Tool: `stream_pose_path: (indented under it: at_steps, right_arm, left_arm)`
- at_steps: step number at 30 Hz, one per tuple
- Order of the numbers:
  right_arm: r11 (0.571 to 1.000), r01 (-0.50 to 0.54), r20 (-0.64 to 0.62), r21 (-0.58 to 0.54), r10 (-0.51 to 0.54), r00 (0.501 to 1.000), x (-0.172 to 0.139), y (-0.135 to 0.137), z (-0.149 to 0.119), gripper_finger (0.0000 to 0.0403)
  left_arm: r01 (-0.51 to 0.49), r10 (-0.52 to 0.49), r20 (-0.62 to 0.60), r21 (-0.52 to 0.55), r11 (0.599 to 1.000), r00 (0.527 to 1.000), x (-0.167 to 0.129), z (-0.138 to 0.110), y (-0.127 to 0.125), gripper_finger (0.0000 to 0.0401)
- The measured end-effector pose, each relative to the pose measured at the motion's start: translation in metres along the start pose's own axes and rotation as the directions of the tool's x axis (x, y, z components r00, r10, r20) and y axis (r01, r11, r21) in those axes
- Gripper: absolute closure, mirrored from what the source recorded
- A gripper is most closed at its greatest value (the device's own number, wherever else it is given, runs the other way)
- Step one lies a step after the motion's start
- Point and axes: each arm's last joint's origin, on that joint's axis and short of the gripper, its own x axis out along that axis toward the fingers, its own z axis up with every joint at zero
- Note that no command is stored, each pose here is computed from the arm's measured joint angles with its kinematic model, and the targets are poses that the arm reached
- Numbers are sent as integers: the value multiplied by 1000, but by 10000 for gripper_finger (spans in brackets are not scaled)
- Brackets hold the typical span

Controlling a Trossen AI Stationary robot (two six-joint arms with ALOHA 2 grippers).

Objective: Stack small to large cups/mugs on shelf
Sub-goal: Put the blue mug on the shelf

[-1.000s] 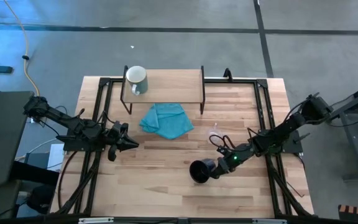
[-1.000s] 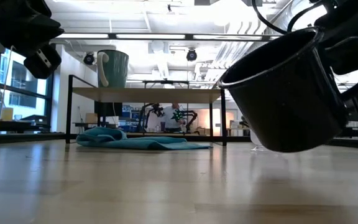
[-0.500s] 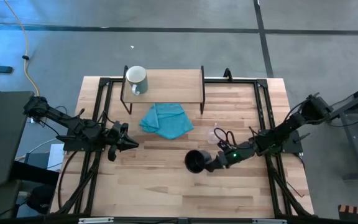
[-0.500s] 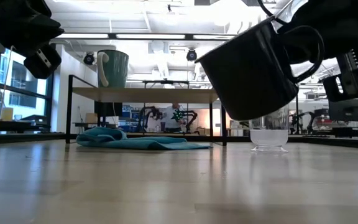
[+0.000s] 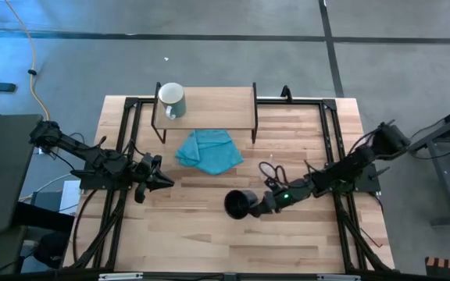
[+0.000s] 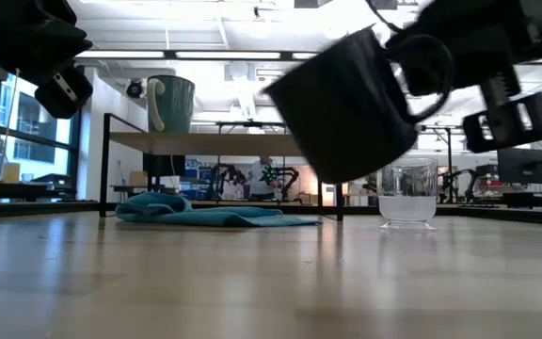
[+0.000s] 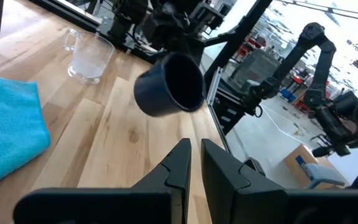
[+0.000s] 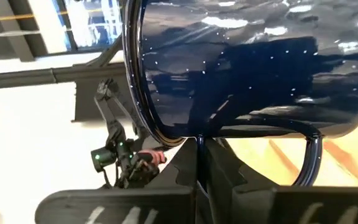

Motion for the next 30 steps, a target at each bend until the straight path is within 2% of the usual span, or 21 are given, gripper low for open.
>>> stream_pose_path:
  at_steps: [7,17,22,30]
  right_arm:
    - [989,-145,-13,-35,145,989,37,0,1,403]
    - [970,-240,-36,-29,239,970,81,-10,-4,403]
    - [962,-271,-51,-12,270,961,98,-17,-9,403]
    - [967,-255,-52,17,256,965,111,-27,-12,403]
  left_arm:
    - [12,-12,-9,0,1000,1000,0,0,0,375]
    - [66,-66,-44,-2,998,997,0,-1,-2,375]
    - [82,-82,-54,6,997,995,0,-2,-2,375]
    - [84,-83,-54,8,996,995,0,-2,-2,375]
